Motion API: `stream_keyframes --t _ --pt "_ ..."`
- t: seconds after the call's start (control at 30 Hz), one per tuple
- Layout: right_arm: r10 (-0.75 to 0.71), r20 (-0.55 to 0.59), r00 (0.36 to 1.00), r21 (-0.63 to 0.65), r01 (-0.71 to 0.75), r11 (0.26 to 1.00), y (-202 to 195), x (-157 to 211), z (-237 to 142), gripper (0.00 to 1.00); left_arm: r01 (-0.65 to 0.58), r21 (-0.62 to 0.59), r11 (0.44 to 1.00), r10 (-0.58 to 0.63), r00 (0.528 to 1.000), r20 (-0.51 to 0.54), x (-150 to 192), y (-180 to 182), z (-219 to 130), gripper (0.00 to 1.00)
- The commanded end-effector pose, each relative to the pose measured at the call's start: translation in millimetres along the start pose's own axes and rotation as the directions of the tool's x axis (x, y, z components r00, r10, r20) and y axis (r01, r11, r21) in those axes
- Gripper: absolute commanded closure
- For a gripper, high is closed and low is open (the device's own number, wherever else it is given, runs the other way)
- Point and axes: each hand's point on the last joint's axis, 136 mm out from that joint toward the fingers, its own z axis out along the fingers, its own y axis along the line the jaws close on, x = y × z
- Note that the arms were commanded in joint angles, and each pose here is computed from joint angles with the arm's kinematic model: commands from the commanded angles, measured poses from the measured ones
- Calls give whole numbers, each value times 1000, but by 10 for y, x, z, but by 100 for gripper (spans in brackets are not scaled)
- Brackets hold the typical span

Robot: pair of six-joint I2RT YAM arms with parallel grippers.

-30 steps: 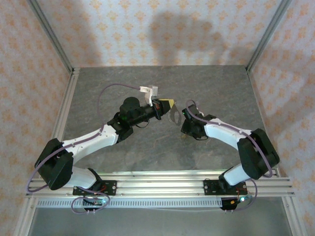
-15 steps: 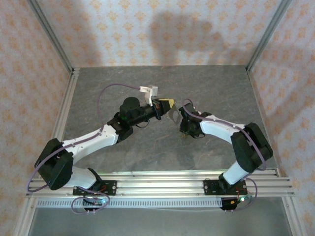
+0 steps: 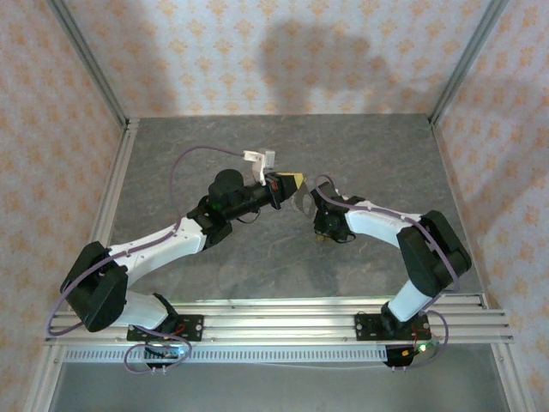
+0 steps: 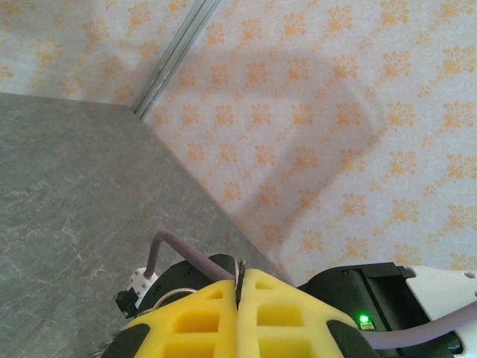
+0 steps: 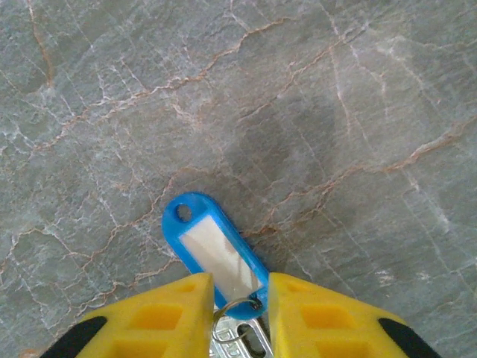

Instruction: Put the keys on the keyring

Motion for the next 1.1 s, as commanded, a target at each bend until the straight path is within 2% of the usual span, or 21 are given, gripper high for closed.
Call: stream_keyframes --t 0.0,0.2,0.33,0.57,0.73,1.0,1.07 --pt "-20 9 1000 41 20 999 -33 -25 2 78 -30 35 999 28 998 50 -193 -160 1 100" --pt "-21 5 1000 37 21 999 -36 -10 -5 80 -28 35 999 26 998 48 -192 -159 9 100" --pt "-21 -4 1000 24 21 999 -23 12 -21 70 -29 37 999 27 998 50 -200 -166 9 100" --pt "-23 -19 1000 29 24 999 -56 61 -7 70 -29 36 999 27 998 49 -200 -164 17 100" --pt "-23 -30 999 31 24 999 -70 95 24 77 -30 35 999 28 999 46 -204 -167 21 100" --pt "-27 -16 999 29 28 999 -97 84 -70 97 -32 36 999 30 999 45 -212 -177 23 100" --pt "-25 -9 1000 22 25 999 -97 75 -104 100 -31 36 999 30 999 44 -214 -178 24 100"
